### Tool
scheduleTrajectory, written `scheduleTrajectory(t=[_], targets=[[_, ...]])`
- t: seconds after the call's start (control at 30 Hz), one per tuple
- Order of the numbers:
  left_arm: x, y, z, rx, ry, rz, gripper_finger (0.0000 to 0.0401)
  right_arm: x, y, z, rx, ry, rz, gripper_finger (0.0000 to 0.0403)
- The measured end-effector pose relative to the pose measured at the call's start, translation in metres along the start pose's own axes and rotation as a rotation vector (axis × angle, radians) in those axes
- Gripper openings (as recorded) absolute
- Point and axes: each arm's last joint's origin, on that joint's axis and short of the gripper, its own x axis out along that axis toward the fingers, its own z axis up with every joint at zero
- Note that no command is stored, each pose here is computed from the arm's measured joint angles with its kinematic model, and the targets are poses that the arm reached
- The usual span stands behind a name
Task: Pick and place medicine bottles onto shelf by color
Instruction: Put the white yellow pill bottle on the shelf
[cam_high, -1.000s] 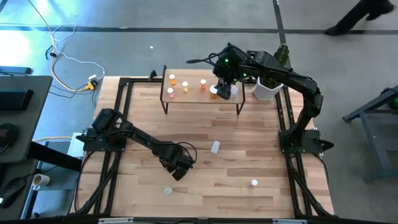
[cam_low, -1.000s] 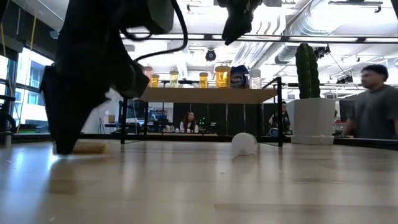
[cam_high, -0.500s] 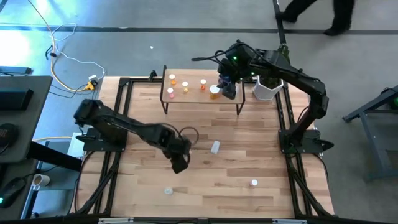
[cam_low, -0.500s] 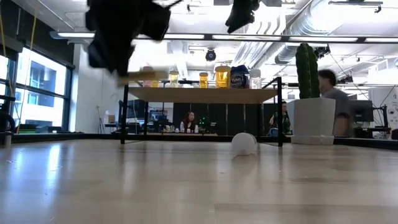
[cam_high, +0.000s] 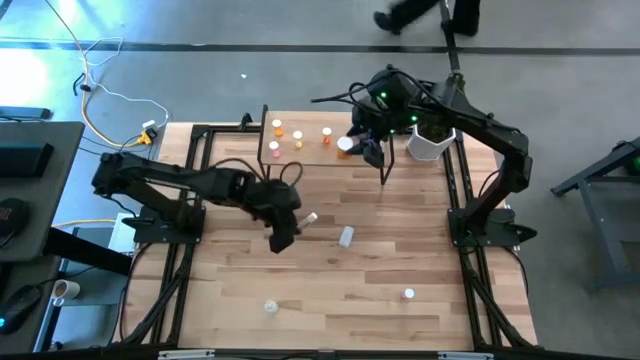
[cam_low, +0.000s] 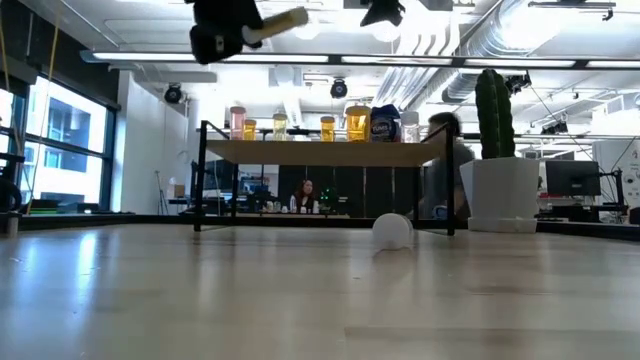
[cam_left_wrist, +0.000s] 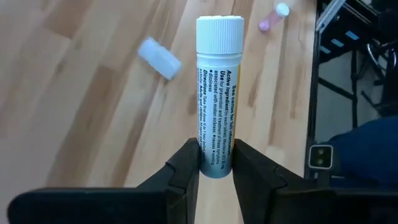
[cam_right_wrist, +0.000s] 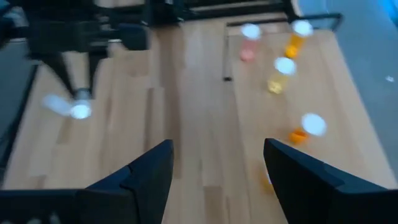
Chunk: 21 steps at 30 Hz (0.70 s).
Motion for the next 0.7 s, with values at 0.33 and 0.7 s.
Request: scheduleTrajectory(t=[0.33, 0.7], targets=[[-0.025, 0.01, 0.02, 0.182, -0.196, -0.027, 0.0071, 0.003, 0.022, 0.018, -0.091, -0.159, 0.119, 0.024], [-0.033, 0.026, 0.044, 0.358, -0.366, -0.039, 0.0071, -0.001, 0.029, 0.034, -0.102, -0.333, 0.315, 0.024]])
